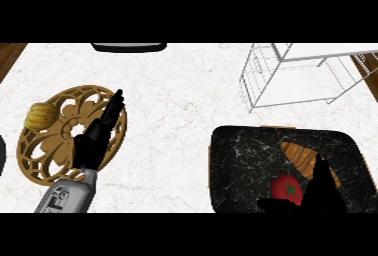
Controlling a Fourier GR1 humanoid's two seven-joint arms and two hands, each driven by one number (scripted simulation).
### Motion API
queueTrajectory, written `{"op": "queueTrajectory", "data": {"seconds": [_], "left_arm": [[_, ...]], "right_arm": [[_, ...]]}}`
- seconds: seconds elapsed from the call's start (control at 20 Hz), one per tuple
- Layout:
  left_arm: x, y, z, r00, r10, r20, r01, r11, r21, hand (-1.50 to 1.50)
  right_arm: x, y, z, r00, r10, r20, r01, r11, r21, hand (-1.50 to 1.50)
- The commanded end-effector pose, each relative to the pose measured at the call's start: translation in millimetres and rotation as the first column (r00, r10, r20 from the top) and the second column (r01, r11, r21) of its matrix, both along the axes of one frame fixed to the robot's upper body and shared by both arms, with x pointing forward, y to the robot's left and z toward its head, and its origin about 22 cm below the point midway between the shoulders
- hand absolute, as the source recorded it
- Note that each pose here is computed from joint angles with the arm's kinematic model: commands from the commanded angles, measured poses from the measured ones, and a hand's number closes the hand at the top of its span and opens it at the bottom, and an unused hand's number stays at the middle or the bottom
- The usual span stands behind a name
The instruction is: Pick the tomato from the tray and place it in the tiered shelf
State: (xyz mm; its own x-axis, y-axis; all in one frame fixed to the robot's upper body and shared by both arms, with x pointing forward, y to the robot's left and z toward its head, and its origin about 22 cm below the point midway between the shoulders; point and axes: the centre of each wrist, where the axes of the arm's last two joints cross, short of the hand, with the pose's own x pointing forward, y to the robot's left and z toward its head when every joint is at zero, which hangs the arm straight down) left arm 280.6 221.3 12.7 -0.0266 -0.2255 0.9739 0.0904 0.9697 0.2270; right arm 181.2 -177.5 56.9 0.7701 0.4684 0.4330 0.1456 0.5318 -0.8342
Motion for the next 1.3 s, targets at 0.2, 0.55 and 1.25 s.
{"op": "queueTrajectory", "data": {"seconds": [0.2,0.55,1.25], "left_arm": [[9.9,-9,9,1.0,-0.005,0.003,0.005,1.0,0.009,0.0],[6.9,-12,8,1.0,-0.013,-0.019,0.012,1.0,-0.007,0.0],[8.4,10,4,1.0,-0.012,0.005,0.012,1.0,0.015,0.0]], "right_arm": [[-7,9,-10,0.991,-0.061,-0.123,0.064,0.998,0.022,1.5],[8,13,-8,0.994,-0.05,-0.093,0.043,0.996,-0.073,1.5],[5,109,34,0.59,0.782,0.202,-0.79,0.61,-0.056,1.5]]}}
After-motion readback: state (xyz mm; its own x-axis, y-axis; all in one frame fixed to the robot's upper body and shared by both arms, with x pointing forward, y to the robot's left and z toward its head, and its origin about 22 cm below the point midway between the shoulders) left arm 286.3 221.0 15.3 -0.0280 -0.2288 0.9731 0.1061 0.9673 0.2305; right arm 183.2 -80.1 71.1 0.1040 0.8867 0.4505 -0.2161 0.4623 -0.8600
